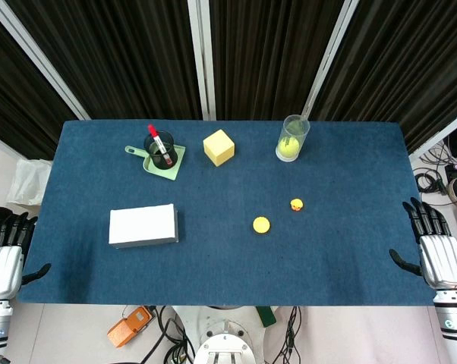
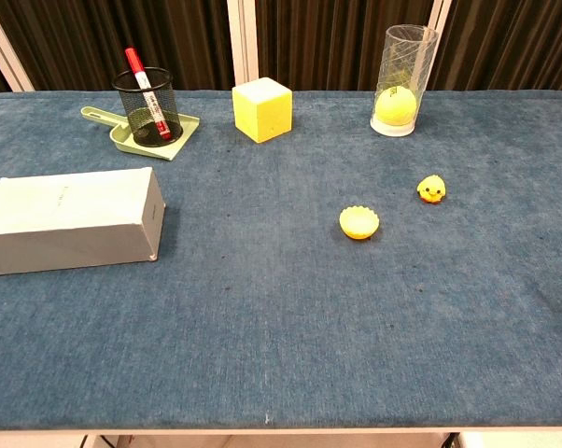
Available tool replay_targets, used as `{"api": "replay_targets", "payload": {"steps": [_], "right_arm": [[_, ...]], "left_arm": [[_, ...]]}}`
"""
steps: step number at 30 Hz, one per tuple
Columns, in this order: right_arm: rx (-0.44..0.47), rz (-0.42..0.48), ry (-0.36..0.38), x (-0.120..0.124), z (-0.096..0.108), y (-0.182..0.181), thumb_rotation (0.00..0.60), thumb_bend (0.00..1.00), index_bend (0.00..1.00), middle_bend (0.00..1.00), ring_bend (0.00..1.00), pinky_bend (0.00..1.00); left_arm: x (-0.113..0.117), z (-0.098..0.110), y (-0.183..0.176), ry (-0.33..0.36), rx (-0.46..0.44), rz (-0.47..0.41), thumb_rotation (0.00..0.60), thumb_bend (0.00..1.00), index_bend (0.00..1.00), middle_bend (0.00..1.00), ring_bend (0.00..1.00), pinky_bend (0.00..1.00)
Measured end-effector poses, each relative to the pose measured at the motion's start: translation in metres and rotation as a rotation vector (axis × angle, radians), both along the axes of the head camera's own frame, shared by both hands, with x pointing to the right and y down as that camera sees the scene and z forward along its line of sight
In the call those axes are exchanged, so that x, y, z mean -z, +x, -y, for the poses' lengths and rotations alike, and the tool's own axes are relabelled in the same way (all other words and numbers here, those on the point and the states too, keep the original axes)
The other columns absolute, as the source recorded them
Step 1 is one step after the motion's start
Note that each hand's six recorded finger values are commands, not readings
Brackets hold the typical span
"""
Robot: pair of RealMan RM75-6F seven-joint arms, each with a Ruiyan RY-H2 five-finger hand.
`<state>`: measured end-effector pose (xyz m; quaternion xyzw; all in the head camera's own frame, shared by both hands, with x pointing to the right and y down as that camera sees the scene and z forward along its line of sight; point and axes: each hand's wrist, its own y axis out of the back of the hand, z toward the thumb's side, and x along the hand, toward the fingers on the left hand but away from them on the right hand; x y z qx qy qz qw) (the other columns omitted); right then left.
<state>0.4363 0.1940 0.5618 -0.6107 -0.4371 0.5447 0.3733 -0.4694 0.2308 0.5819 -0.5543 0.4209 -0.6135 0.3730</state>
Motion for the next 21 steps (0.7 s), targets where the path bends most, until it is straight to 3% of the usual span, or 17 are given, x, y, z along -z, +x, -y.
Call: {"api": "replay_targets", "payload": {"steps": [7, 11, 17, 21], "right_arm": [[0.009, 0.012, -0.019, -0.004, 0.004, -0.005, 0.600, 0.34, 0.00, 0.05, 0.00, 0.13], [0.053, 0.011, -0.062, -0.015, 0.017, -0.018, 0.600, 0.34, 0.00, 0.05, 0.00, 0.14], [0.171, -0.016, -0.180, -0.051, 0.052, -0.055, 0.600, 0.35, 0.07, 0.05, 0.00, 0.16], [0.251, -0.035, -0.293, -0.091, 0.079, -0.088, 0.600, 0.36, 0.11, 0.05, 0.00, 0.16]], "left_arm": [[-0.002, 0.000, 0.000, -0.010, 0.000, 0.000, 0.600, 0.07, 0.12, 0.05, 0.03, 0.01], [-0.002, 0.000, 0.001, -0.007, -0.001, -0.002, 0.600, 0.07, 0.12, 0.05, 0.03, 0.01], [-0.002, -0.003, -0.002, -0.010, 0.009, 0.002, 0.600, 0.07, 0.12, 0.05, 0.03, 0.01], [-0.003, -0.006, -0.003, -0.015, 0.017, 0.003, 0.600, 0.07, 0.12, 0.05, 0.03, 0.01]]}}
